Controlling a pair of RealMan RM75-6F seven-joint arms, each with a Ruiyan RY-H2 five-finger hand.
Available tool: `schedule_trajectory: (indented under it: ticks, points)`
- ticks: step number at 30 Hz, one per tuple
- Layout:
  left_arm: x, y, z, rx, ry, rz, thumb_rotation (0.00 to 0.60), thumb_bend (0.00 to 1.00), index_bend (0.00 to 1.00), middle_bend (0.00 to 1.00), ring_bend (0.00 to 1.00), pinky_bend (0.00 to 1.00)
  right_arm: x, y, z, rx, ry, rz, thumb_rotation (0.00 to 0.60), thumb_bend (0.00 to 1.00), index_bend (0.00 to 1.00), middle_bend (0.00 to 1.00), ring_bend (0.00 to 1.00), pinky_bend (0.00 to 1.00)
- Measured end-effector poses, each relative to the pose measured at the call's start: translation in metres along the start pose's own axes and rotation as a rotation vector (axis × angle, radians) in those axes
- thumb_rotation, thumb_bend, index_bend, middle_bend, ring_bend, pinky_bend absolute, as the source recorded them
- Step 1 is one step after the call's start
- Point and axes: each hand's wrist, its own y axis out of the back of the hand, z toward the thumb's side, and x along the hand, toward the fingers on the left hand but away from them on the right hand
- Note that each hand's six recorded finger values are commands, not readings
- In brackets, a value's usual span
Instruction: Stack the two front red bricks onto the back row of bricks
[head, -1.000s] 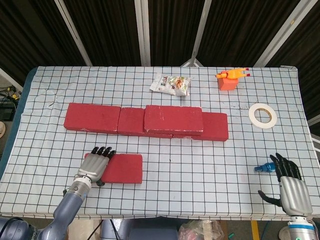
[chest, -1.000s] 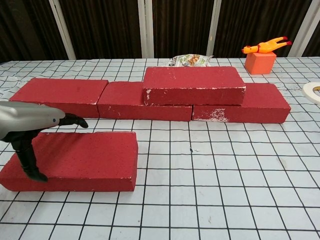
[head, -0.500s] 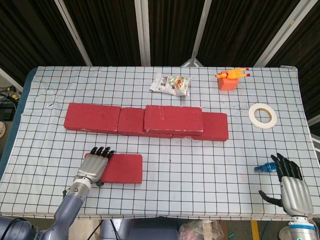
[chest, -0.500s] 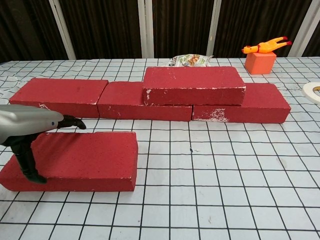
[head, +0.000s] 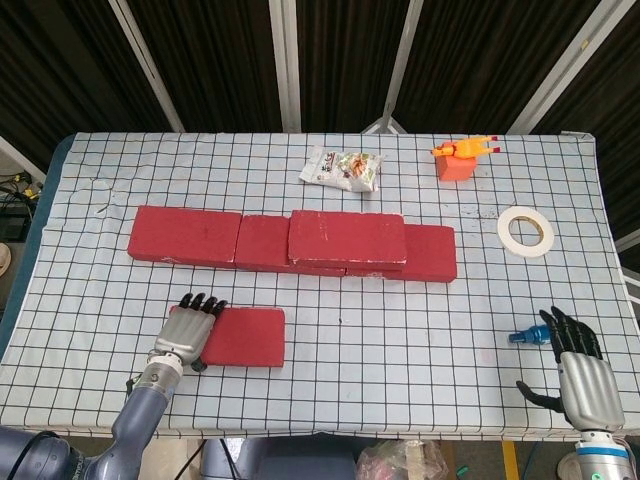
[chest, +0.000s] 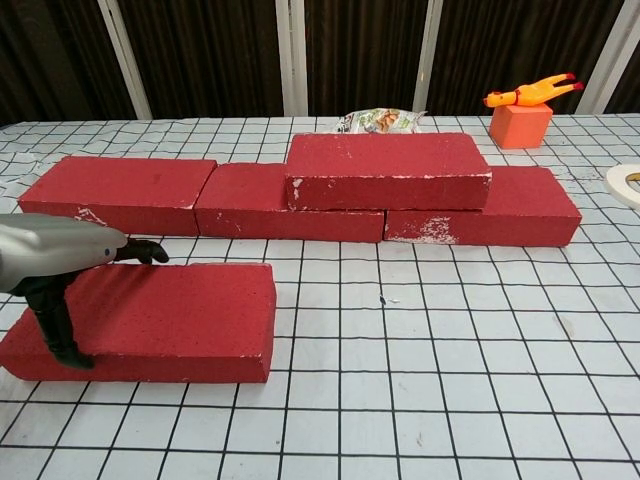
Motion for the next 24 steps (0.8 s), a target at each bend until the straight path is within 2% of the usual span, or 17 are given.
schedule_trajectory:
  ticks: [3,18,24]
  points:
    - [0.001,0.0,0.0,0.008,0.001,0.004,0.6,0.0,0.09,0.09,0.0,0.02,0.0,0.0,0.0,0.002,0.0,0.003,0.6,0.18,0.05,0.0,0.0,0.0]
    - [0.001,0.004,-0.002,0.003,0.007,0.029,0.6,0.0,0.19,0.16,0.06,0.09,0.0,-0.001,0.0,0.002,0.0,0.016,0.6,0.18,0.05,0.0,0.0,0.0]
    - [0.001,0.01,-0.003,-0.01,0.008,0.045,0.6,0.0,0.2,0.16,0.07,0.11,0.0,-0.002,0.0,0.002,0.0,0.021,0.6,0.18,0.05,0.0,0.0,0.0]
